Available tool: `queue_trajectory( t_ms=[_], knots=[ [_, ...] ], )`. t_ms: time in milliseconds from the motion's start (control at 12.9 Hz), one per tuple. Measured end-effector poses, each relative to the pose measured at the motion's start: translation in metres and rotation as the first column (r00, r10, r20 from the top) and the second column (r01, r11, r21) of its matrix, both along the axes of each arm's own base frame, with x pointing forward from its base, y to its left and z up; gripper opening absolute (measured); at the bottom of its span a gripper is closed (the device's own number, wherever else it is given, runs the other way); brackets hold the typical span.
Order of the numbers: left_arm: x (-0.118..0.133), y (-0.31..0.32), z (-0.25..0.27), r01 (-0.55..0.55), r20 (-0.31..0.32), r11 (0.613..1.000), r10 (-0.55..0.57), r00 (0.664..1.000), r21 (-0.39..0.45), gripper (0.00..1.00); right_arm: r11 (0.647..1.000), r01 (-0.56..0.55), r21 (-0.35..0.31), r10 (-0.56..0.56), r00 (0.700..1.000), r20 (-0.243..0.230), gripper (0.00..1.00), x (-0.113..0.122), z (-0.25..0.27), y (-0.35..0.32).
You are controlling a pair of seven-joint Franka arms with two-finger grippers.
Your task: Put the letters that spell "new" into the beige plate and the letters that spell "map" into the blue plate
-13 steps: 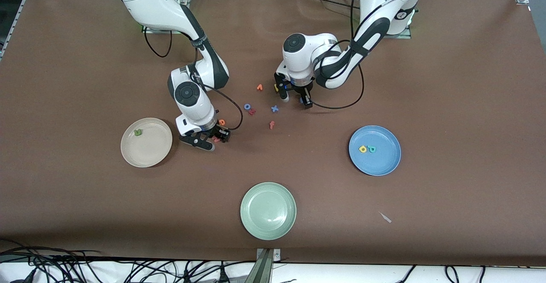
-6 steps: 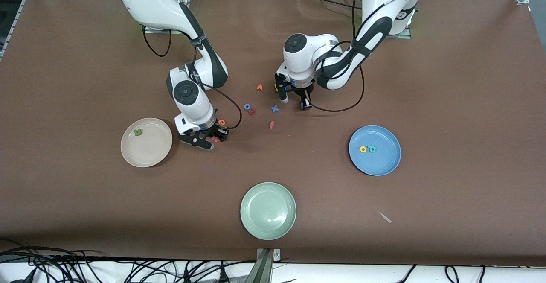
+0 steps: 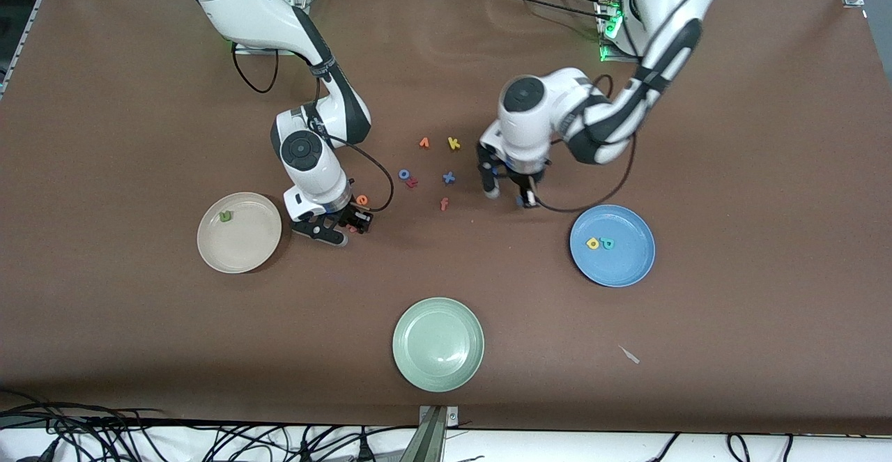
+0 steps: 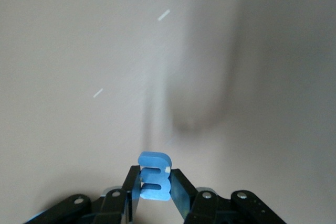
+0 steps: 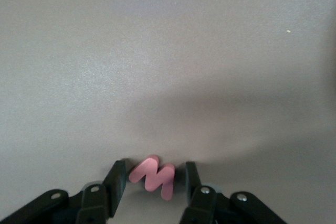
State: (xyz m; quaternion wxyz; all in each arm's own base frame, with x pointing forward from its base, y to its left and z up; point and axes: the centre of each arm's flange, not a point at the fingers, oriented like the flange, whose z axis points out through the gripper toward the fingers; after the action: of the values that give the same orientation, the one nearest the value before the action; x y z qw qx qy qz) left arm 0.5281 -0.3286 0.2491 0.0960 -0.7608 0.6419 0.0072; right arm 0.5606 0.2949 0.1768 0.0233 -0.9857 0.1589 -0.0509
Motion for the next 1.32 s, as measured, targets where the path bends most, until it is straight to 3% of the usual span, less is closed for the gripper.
queue_trajectory(
  t_ms=[78,233,466,543,776,1009,1319],
  knots=[
    [0.023,0.033,0.005,-0.031,-0.013,1.0,0.031,0.999,0.005,0.3,1.0,0.0,0.0,0.0,1.0,0.0,0.51,0.0,0.0,0.0],
    [0.057,0.104,0.007,-0.139,-0.028,0.99,0.139,0.99,0.003,0.3,1.0,0.001,0.002,-0.001,1.0,0.005,0.38,0.001,0.003,-0.001],
    [0.078,0.177,0.0,-0.295,-0.076,0.955,0.292,0.953,-0.03,0.3,1.0,-0.005,0.001,0.004,1.0,0.006,0.38,0.001,0.002,-0.001],
    [0.078,0.183,-0.003,-0.34,-0.107,0.939,0.333,0.937,-0.054,0.36,1.0,-0.017,-0.001,0.017,1.0,0.007,0.38,0.003,0.003,-0.004],
    [0.086,0.18,0.011,-0.42,-0.127,0.903,0.408,0.904,-0.089,0.68,0.998,-0.064,-0.017,0.063,0.998,-0.023,0.38,0.022,0.024,-0.045],
    [0.108,0.169,0.074,-0.541,-0.168,0.838,0.525,0.834,-0.067,1.0,0.984,-0.18,-0.019,0.178,0.982,-0.067,0.38,0.047,0.07,-0.126],
    [0.118,0.154,0.175,-0.694,-0.142,0.719,0.683,0.716,-0.046,1.0,0.96,-0.281,-0.013,0.278,0.954,-0.108,0.38,0.044,0.073,-0.235]
  ],
)
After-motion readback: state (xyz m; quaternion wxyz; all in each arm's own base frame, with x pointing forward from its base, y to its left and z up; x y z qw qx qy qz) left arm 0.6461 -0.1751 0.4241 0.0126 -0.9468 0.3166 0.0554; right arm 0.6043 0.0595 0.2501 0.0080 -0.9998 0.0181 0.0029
